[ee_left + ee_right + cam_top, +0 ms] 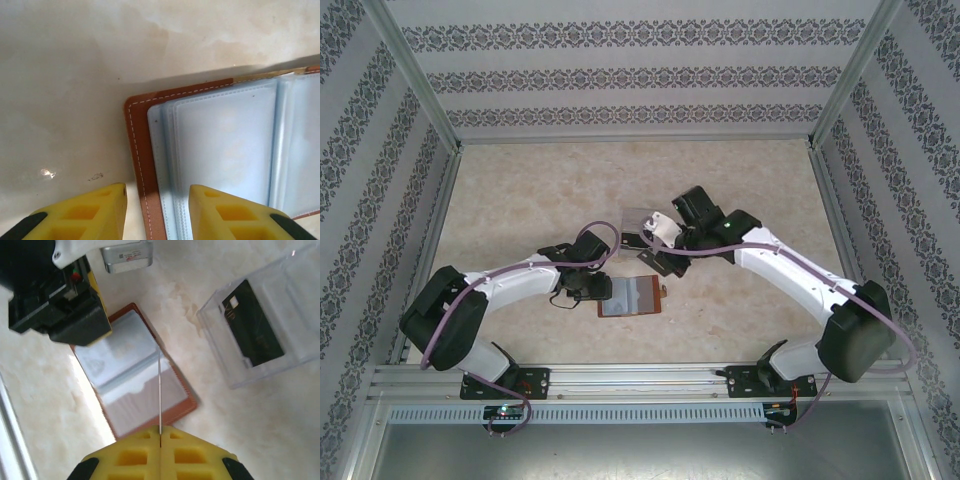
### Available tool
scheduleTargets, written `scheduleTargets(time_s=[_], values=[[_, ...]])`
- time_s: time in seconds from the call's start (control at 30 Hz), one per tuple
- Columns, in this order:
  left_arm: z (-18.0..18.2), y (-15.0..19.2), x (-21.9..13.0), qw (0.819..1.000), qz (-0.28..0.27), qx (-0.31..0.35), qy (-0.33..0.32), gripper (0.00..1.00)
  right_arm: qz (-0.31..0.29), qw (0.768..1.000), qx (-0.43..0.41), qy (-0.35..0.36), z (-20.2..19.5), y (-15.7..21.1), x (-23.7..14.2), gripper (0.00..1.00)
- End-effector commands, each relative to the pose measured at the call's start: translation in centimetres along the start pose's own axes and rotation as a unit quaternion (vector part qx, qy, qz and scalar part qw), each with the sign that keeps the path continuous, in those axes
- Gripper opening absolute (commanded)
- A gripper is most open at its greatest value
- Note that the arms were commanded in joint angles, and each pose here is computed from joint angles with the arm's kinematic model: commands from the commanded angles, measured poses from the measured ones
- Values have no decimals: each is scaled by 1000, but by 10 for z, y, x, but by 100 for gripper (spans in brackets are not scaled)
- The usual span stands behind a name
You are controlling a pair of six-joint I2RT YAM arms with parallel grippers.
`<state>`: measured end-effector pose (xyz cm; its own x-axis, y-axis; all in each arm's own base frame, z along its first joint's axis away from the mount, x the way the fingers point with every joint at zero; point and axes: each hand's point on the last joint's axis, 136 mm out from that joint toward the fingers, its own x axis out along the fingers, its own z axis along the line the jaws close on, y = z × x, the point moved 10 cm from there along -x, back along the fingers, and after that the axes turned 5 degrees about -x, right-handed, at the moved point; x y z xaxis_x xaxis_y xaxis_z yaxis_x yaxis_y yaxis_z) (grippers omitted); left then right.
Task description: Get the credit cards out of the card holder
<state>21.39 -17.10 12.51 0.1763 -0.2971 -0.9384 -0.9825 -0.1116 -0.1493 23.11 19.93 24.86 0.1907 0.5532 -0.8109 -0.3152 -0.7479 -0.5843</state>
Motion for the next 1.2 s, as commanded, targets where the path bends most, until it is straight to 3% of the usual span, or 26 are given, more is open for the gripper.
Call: scheduleTargets(time_s=[0.0,0.43,0.83,1.17], values=[[4,-4,-8,1000,-17,0,-8,40,58,990,-129,-9,-8,0,-3,0],[19,-7,-23,998,-43,-41,4,44,114,970,-196,-86,-35,-33,-3,0],[56,-6,-36,995,-48,-84,22,45,139,963,-207,-98,-47,-64,20,0],[65,-8,-41,993,-55,-96,29,45,162,957,-217,-106,-52,-79,40,0]])
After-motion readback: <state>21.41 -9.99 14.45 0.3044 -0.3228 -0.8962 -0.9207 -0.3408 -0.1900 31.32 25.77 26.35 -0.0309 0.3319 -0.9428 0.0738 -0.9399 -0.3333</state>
